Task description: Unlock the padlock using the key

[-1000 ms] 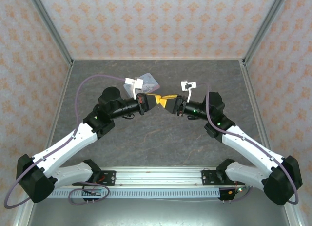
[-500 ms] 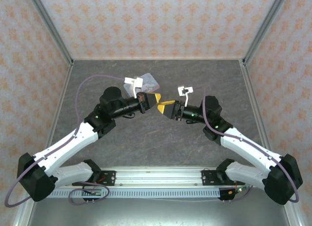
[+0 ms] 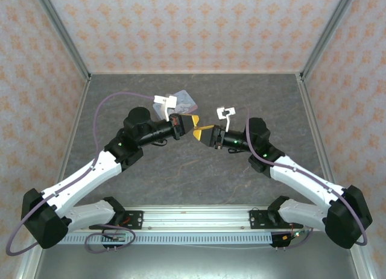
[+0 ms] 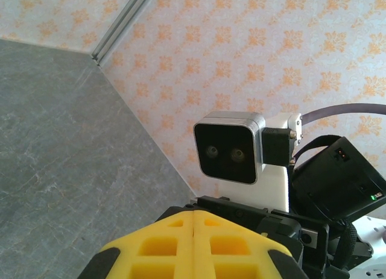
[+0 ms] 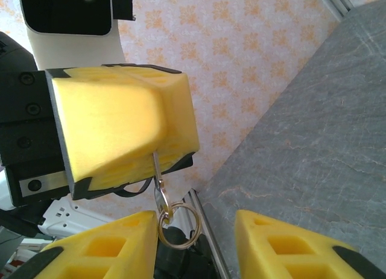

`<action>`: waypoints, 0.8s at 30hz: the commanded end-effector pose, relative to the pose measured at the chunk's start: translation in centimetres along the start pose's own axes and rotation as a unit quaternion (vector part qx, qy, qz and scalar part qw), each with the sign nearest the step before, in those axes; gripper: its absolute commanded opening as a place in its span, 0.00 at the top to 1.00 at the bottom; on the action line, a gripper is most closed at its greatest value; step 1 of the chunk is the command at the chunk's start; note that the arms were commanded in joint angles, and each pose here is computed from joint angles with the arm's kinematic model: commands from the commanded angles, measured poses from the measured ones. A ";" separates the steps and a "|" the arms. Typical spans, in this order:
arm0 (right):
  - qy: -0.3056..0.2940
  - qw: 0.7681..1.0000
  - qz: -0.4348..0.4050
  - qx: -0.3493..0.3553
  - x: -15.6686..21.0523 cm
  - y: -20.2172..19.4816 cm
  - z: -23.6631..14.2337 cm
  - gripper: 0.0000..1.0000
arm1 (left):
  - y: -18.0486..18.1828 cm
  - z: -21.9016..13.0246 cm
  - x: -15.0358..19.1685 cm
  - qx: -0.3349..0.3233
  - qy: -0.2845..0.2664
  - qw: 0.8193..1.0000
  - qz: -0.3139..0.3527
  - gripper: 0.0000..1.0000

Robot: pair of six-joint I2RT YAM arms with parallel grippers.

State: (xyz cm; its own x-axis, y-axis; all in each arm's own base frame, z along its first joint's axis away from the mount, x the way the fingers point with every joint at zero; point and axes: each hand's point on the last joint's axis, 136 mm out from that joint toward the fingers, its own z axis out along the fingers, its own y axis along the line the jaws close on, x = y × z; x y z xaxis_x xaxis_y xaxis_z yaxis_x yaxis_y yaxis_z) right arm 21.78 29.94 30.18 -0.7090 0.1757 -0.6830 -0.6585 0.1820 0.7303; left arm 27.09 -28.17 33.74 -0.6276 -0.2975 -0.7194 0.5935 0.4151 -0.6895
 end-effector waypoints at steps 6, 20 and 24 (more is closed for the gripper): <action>-0.037 0.998 -0.033 -0.034 -2.3 2.6 -0.1 0.65 | -1.4 0.0 -1.6 0.016 -0.025 1.000 0.009 1.00; -0.032 0.999 -0.033 -0.011 -1.7 1.9 -0.5 0.91 | -0.7 -0.3 -1.6 -0.004 -0.035 0.999 0.009 1.00; -0.036 0.999 -0.034 -0.001 -1.5 1.7 -0.9 0.94 | -0.5 -0.6 -1.8 -0.011 -0.042 0.999 0.010 1.00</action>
State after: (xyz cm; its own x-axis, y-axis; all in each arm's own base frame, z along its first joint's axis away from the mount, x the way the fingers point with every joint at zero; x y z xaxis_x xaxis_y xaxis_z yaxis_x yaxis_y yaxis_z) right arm 22.03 29.48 31.08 -0.6869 0.2146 -0.6944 -0.6655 0.1981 0.7196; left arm 27.54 -27.99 33.64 -0.6171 -0.3149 -0.7211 0.5799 0.4375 -0.6873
